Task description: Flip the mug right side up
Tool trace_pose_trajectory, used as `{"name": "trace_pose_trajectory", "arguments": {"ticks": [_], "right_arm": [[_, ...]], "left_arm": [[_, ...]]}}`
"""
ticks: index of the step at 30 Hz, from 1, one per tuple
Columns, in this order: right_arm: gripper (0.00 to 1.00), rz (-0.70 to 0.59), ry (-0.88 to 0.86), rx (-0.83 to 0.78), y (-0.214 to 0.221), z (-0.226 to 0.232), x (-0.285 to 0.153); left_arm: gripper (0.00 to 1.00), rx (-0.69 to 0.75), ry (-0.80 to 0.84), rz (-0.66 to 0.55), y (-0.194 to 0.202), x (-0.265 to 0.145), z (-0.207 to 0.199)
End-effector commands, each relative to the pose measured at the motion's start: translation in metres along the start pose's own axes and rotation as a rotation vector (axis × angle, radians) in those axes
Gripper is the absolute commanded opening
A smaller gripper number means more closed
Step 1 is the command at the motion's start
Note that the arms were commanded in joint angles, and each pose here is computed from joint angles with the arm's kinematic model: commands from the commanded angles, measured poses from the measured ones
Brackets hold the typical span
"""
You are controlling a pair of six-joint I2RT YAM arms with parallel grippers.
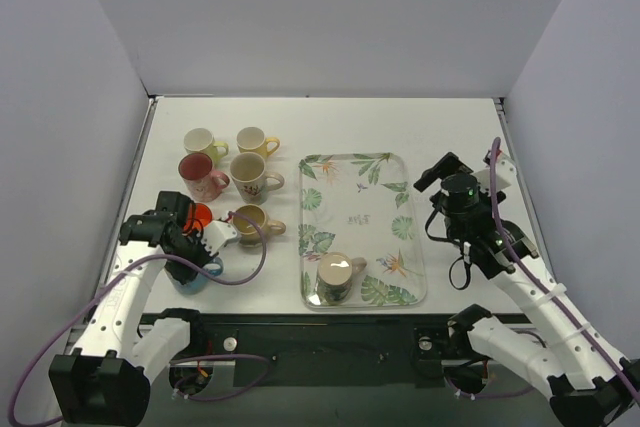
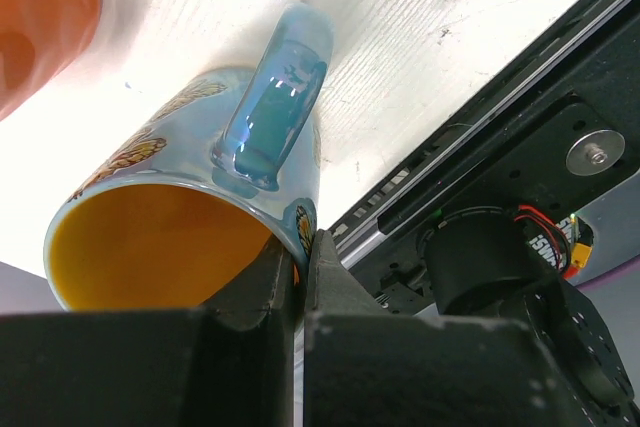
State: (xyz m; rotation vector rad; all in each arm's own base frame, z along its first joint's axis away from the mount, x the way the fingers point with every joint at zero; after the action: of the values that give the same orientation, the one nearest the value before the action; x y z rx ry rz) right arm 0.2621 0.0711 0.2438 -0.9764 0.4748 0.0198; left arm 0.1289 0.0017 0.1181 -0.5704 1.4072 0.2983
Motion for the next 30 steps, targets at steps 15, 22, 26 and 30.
{"name": "trace_pose_trajectory", "arguments": {"ticks": [15, 22, 26, 30], "right_arm": [[0.88, 0.692, 0.174, 0.315, 0.129, -0.035, -0.043], [0.58, 0.857, 0.198, 0.443, 0.180, -0.019, -0.046], [0.68, 0.892, 0.202, 0.451, 0.198, -0.009, -0.047], [0.70, 0.949, 0.236, 0.473, 0.219, -0.005, -0.042]], "left_arm": [[0.80, 0.052, -0.105, -0.141, -0.042, -0.085, 0.022], [0.81, 0.021, -0.112, -0.462, -0.121, -0.121, 0.036], [0.81, 0.015, -0.112, -0.475, -0.135, -0.113, 0.043], [0.81, 0.026, -0.104, -0.449, -0.139, -0.102, 0.043]]}}
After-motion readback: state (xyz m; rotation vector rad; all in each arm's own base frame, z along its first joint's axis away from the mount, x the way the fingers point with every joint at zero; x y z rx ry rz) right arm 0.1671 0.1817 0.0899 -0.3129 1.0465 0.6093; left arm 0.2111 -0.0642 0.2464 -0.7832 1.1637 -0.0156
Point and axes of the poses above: each gripper's point midway between its finger pads, its own x axis out along the fingers, its own z axis along the line the jaws close on, y = z × x, the point moved 2 cm from there along -x, back along the fingers, and after that the axes turned 5 degrees about x, right-handed, at the moved point
